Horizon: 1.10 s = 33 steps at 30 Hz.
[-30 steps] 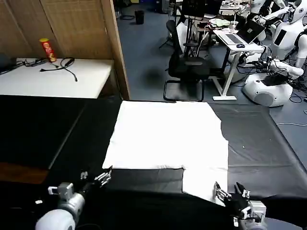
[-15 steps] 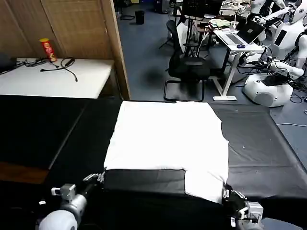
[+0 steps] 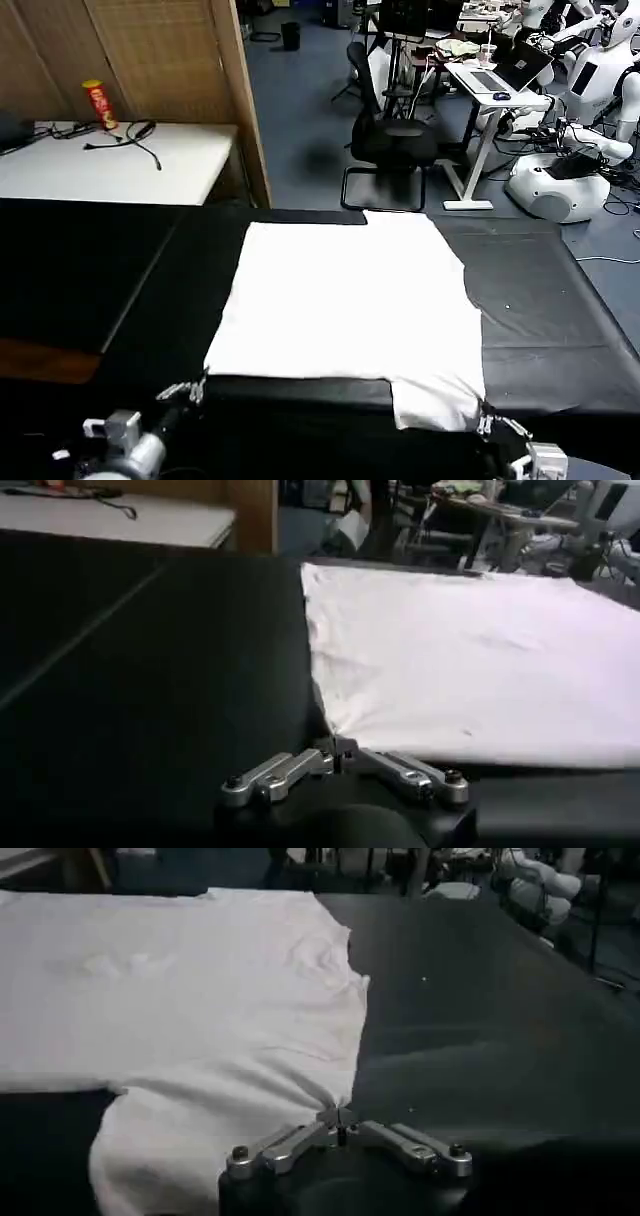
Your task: Fold and organize the clothes.
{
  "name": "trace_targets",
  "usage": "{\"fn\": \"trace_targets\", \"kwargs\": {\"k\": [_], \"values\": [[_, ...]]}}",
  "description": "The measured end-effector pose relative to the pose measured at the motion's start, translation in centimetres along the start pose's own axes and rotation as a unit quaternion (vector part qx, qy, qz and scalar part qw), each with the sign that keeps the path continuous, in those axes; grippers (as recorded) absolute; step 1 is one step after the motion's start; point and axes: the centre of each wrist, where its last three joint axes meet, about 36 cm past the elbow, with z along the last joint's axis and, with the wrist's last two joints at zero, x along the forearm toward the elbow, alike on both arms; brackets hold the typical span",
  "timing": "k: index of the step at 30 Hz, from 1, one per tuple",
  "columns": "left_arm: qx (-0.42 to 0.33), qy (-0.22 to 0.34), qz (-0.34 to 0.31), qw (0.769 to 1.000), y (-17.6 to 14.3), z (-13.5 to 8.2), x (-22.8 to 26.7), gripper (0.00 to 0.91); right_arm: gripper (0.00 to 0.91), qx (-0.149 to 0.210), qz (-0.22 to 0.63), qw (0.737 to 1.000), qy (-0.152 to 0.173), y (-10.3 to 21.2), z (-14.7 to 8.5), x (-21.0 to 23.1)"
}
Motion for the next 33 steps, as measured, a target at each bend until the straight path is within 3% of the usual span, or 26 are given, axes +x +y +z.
{"fn": "trace_targets", "kwargs": {"k": [6, 11, 18, 24, 33], "values": [[0.009, -0.012, -0.006, 1.0, -0.4, 0.2, 1.4, 0.0, 0.0, -0.016, -0.041, 0.996, -0.073, -1.4, -1.4, -2.7], [0.026, -0.056, -0.015, 0.998, -0.9, -0.1, 0.5, 0.0, 0.0, -0.008, -0.053, 0.992, -0.116, -2.4, -2.8, -5.8], [0.038, -0.114, -0.017, 0.993, -1.6, -1.8, -2.3, 0.0, 0.0, 0.004, -0.043, 0.989, -0.143, -3.4, -4.9, -11.0], [0.032, -0.129, -0.015, 0.991, -1.8, -2.5, -5.1, 0.0, 0.0, 0.013, -0.041, 0.986, -0.162, -3.8, -7.3, -15.7], [-0.01, -0.124, -0.011, 0.992, -0.6, -2.9, -9.0, 0.0, 0.0, 0.027, -0.051, 0.988, -0.143, -3.3, -7.8, -21.6]]}}
